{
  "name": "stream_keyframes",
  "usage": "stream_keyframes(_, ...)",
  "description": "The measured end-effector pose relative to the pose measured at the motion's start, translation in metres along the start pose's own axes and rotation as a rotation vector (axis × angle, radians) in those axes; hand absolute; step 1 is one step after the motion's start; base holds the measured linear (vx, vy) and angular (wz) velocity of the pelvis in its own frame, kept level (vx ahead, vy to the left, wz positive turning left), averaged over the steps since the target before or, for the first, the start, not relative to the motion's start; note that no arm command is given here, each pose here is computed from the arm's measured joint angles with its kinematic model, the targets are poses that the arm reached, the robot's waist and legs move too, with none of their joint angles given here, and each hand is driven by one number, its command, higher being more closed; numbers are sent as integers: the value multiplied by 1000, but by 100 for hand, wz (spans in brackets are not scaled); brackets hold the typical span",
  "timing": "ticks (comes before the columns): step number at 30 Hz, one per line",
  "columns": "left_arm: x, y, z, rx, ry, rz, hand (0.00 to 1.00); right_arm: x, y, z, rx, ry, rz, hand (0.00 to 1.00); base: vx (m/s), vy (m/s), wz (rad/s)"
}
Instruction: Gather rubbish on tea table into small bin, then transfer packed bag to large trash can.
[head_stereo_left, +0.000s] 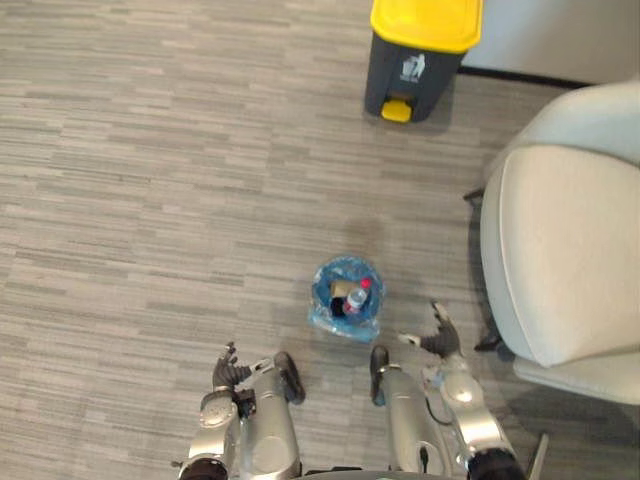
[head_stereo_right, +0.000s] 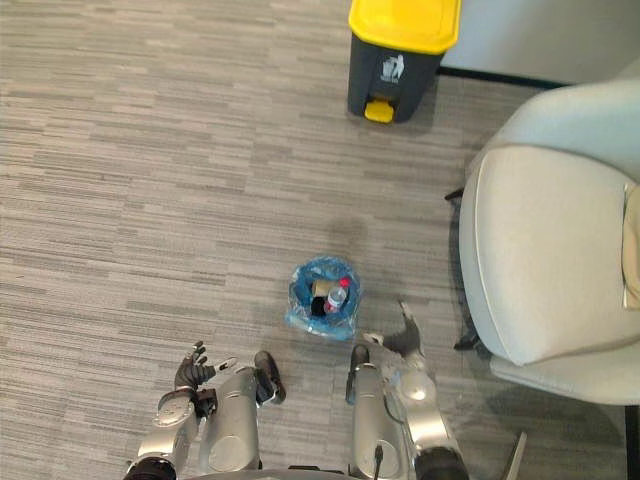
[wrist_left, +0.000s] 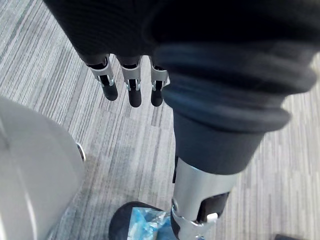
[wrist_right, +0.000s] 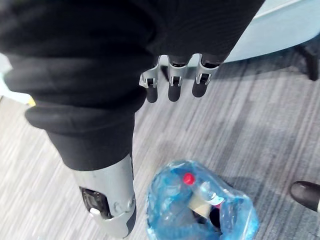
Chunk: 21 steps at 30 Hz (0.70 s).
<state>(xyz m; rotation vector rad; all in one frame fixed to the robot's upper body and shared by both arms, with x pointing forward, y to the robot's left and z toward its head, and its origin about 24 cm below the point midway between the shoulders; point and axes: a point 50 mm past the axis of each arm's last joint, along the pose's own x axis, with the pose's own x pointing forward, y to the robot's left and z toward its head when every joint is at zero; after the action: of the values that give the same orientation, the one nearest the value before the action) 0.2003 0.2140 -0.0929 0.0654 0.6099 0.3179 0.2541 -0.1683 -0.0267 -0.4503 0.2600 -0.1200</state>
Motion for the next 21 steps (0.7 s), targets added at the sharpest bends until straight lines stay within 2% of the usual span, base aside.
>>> stream_keyframes(4, 14, -5, 29, 28, -85, 3, 0, 29, 1, 34, -183, -131, 24, 0, -123, 92, -22)
stream_keyframes(9, 26, -19, 76, 0, -211, -7, 0, 50, -4, 81, -328, -297, -2, 0, -145, 21, 1)
stream_keyframes(13, 30, -32, 133, -81, -356, -11, 0, 64, -21, 137, -450, -464, -127, 0, -161, -26, 24)
stream_keyframes(16, 28, -31, 164, -151, -447, 9, 0, 70, -31, 166, -517, -527, -195, 0, -119, -75, 14)
stream_keyframes(19, 25, -26, 181, -211, -506, 28, 0, 75, -35, 175, -539, -524, -211, 0, -72, -30, 16)
stream_keyframes(20, 23, -23, 187, -234, -537, 35, 0, 77, -38, 179, -545, -523, -221, 100, -72, -18, 22)
stream_keyframes(21, 21, -21, 191, -263, -554, 38, 0, 79, -40, 180, -555, -519, -226, 100, -72, -17, 16)
